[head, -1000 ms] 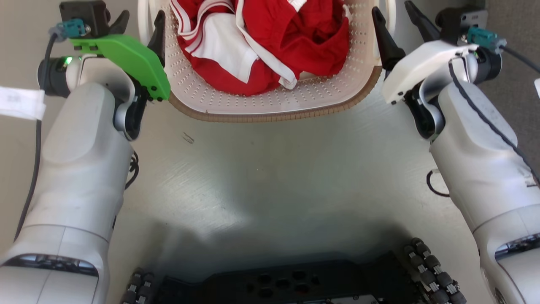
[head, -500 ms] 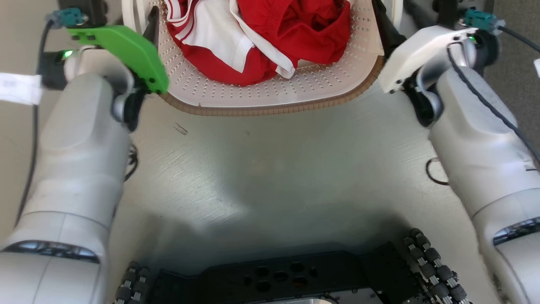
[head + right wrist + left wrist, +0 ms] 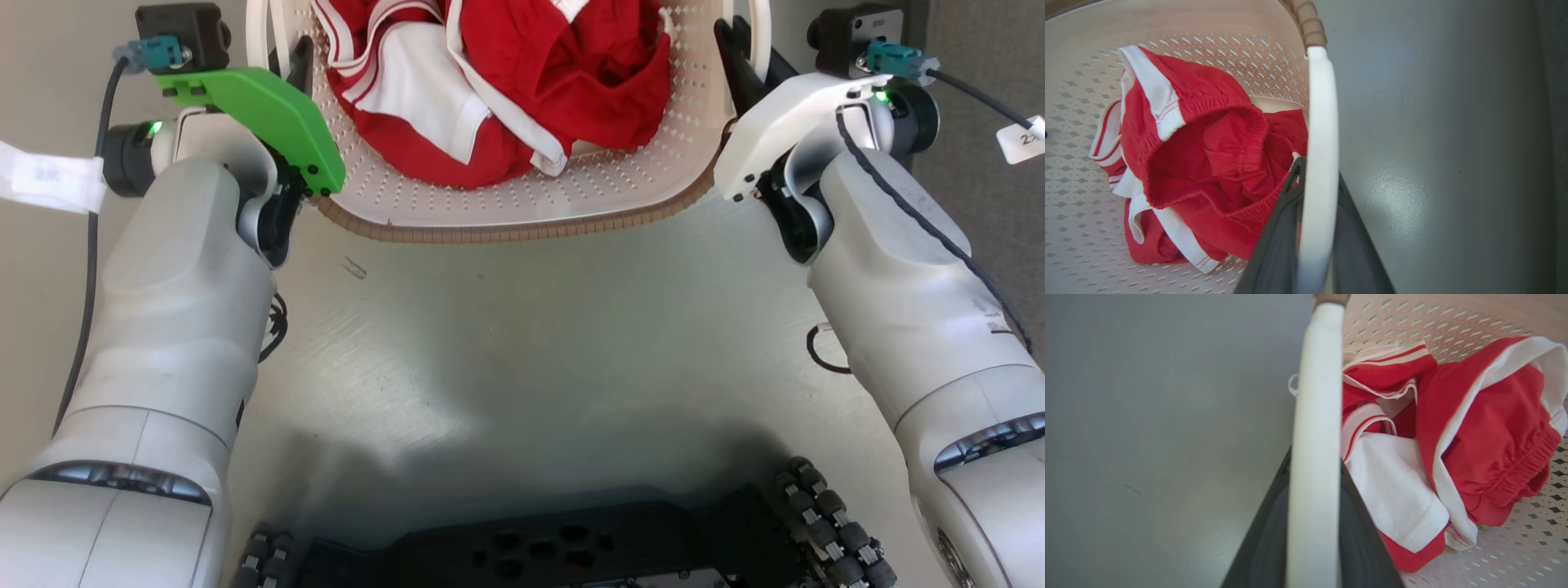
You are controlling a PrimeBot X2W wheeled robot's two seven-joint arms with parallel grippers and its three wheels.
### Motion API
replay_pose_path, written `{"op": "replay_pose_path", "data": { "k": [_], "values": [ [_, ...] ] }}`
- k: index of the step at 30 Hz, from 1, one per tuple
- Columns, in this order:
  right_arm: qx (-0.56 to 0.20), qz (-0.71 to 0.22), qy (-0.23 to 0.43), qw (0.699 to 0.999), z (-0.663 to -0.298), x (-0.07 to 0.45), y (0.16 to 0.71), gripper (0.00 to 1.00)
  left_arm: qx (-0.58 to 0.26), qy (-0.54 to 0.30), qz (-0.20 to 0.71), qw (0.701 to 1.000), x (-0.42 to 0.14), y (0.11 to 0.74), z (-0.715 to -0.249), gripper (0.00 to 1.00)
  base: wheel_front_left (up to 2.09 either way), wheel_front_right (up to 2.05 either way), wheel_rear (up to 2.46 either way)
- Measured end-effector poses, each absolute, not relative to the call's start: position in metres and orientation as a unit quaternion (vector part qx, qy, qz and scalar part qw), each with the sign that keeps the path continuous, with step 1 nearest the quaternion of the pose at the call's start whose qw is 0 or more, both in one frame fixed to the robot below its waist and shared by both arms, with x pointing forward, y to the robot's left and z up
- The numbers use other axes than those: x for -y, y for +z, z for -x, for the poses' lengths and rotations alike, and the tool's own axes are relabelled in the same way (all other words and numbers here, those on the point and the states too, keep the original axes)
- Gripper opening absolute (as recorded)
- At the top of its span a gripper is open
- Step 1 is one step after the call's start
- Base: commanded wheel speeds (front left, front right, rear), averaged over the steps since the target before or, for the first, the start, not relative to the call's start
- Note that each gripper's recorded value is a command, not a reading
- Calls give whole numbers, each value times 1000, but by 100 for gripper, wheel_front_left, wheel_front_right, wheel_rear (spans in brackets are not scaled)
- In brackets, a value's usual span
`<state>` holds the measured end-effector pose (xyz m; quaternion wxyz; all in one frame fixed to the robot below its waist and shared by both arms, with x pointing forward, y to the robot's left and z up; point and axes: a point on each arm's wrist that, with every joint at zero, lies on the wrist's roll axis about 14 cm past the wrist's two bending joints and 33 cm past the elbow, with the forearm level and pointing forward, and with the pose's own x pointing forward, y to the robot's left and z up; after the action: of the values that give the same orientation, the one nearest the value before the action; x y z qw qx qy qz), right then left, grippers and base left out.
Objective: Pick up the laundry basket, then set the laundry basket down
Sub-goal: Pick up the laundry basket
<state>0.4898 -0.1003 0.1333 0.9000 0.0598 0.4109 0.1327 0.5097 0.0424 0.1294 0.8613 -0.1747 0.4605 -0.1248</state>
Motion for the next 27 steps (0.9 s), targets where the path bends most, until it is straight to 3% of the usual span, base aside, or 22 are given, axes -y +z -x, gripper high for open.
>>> {"op": "replay_pose_path", "data": {
  "k": [27],
  "values": [
    [-409,-51,117,903,-458,114,223,0,-462,-122,186,858,-35,216,-474,0,0,0,0]
  ]
}}
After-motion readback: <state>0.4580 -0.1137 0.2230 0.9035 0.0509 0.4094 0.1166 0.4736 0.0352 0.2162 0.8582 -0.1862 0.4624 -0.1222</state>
